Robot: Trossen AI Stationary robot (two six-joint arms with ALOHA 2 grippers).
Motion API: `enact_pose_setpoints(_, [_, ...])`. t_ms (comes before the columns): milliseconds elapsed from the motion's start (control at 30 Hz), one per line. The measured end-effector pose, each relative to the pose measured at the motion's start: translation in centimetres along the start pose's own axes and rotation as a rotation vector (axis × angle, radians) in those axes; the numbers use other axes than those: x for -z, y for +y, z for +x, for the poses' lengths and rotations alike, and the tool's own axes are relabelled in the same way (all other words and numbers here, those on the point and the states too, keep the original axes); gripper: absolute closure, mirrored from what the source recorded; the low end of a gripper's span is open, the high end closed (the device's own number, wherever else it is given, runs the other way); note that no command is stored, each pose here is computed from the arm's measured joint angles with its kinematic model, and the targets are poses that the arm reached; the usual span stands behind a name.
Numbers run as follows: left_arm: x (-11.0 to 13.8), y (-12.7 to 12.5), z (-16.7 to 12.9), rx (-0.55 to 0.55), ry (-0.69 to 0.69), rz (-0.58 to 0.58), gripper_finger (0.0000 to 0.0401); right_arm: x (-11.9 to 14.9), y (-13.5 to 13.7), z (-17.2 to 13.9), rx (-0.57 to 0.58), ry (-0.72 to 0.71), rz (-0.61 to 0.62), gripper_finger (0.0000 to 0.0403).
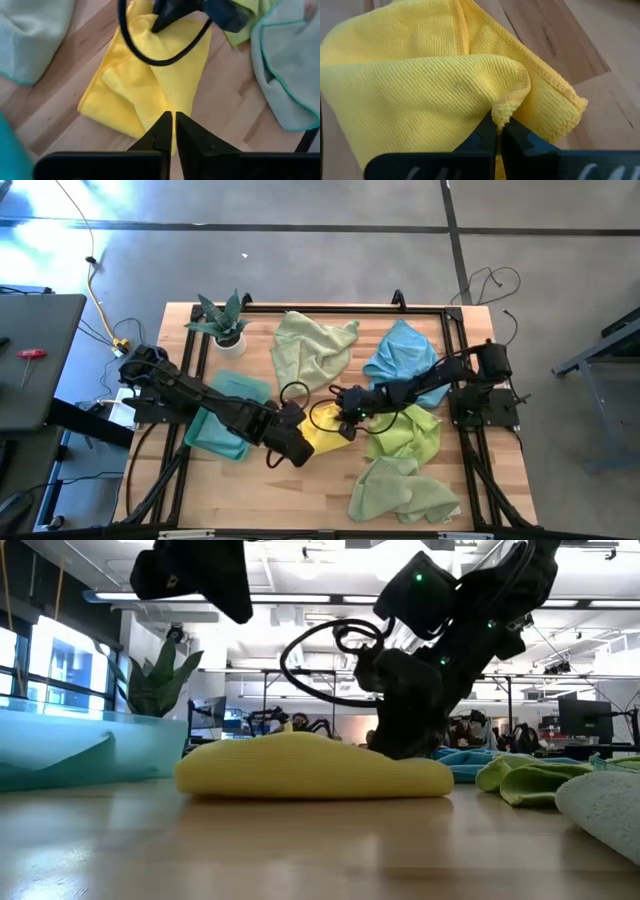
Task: Fold microfiber towels
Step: Fold the yellow microfiber towel
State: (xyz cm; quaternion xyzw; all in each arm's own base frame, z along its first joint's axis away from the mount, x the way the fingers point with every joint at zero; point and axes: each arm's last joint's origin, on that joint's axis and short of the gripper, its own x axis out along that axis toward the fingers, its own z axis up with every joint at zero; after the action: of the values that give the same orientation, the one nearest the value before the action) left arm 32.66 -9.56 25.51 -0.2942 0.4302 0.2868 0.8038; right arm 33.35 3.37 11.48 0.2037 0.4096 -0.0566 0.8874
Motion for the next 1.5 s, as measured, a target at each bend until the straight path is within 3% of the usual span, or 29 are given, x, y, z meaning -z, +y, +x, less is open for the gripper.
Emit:
enact_pose_setpoints(233, [-0.2,0.6,1.8,-0.022,0.151,-0.034,0.0296,0.2,0.1,0.0,-0.019,0.02,-0.003,0.0403])
enact_pose_setpoints(467, [-0.6,1.1,5.0,-0.114,0.141,-0.068,0.0221,0.3,0.2,-0.1,-0.038,0.058,0.024,0.0403])
enact_pose_setpoints(667, [1.3,3.1,7.5,-0.046,0.149,-0.116,0.0218,0.5,0.1,-0.1,-0.037,0.072,0.029,0.0403])
enact_pose_setpoints(900, [2.3,5.0,8.6,0.239,0.036,-0.221,0.0228,0.5,0.1,-0.1,-0.046,0.083,0.054,0.0403])
enact_pose_setpoints(1133, [2.3,6.8,8.9,0.13,-0.094,-0.194,0.0228,0.4,-0.4,-0.1,-0.037,0.089,0.103,0.0402])
enact_pose_setpoints(1333, [1.5,7.6,9.7,0.084,-0.106,-0.176,0.0228,0.2,-0.7,-0.1,-0.037,0.091,0.131,0.0402])
enact_pose_setpoints(1500, [0.8,7.9,9.9,0.116,-0.075,-0.142,0.0229,0.2,-0.7,-0.1,-0.032,0.088,0.152,0.0402])
